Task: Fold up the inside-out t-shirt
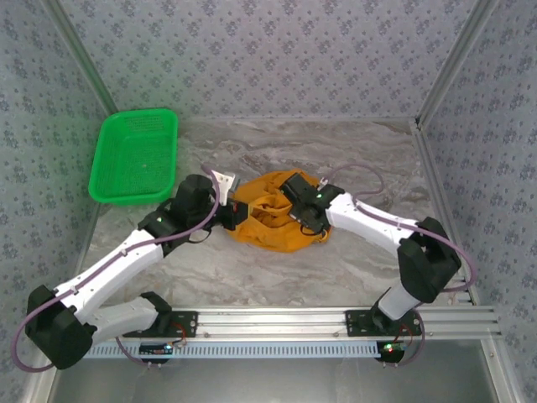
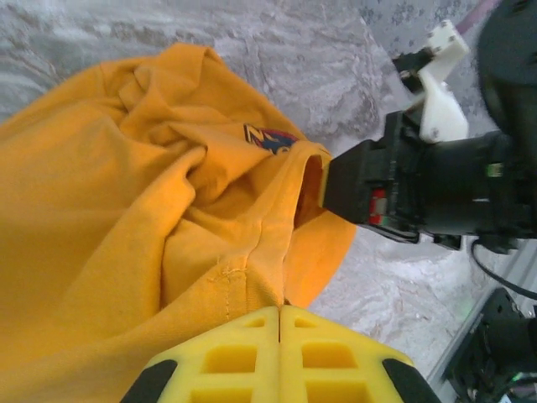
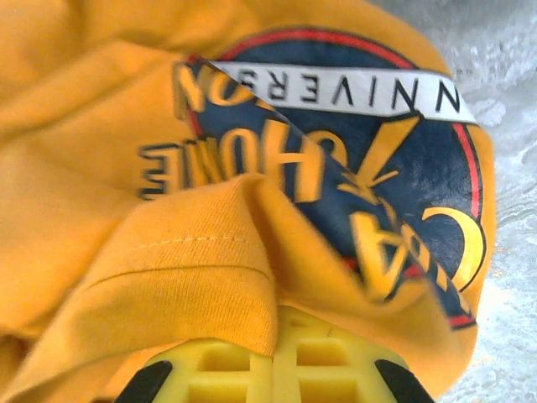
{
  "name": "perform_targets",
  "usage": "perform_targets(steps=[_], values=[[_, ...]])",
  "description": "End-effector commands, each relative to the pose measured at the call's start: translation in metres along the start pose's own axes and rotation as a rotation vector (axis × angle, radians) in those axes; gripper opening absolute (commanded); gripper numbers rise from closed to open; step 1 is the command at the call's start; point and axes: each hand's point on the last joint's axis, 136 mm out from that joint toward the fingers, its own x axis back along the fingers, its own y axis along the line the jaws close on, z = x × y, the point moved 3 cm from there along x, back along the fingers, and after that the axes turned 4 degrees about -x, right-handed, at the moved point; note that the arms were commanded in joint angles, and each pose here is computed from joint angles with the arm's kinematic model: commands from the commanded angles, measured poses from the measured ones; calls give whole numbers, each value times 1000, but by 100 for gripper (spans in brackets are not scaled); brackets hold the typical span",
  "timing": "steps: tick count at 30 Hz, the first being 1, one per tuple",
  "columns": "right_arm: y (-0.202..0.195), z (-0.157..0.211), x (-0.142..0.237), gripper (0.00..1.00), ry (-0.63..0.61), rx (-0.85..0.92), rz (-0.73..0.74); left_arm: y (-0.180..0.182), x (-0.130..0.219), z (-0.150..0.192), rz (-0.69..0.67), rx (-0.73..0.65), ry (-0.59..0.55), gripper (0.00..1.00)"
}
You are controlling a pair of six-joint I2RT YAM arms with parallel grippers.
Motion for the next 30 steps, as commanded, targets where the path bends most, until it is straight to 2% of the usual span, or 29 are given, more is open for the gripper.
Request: perform_targets(steps=[1,4,5,7,9,11,14,18,23,26,28,30], values=[[35,-54,59,0,-109,54,-174,-3,17,-60,-48,-81,-147,0],[63,-105,90,0,-173,134,-315,-4,26,-119,-89,-153,-219,0],[71,-126,106,0,-213,165,-356,-2,23,-135,-128,-212,-212,0],[78,-156,146,0,-325,210,-369,-1,39,-179,-263,-264,-271,0],[86,-168,199,0,-456,316,-404,-7,68,-216,-362,-276,-349,0],[85,-169,248,0,-581,394,-430,-27,102,-238,-358,-295,-443,0],[70,-160,306,0,-695,431,-545,-66,144,-243,-273,-373,-576,0],[39,-145,366,0,-679,331,-810,-129,177,-214,-151,-645,-644,0],[16,-132,416,0,-653,299,-1016,-151,216,-207,-30,-603,-750,0],[21,-125,424,0,-624,359,-1063,-144,218,-213,-93,-588,-762,0],[23,-131,411,0,-625,358,-993,-130,208,-222,-209,-573,-742,0],[25,-148,386,0,-641,334,-840,-110,190,-235,-325,-549,-698,0]])
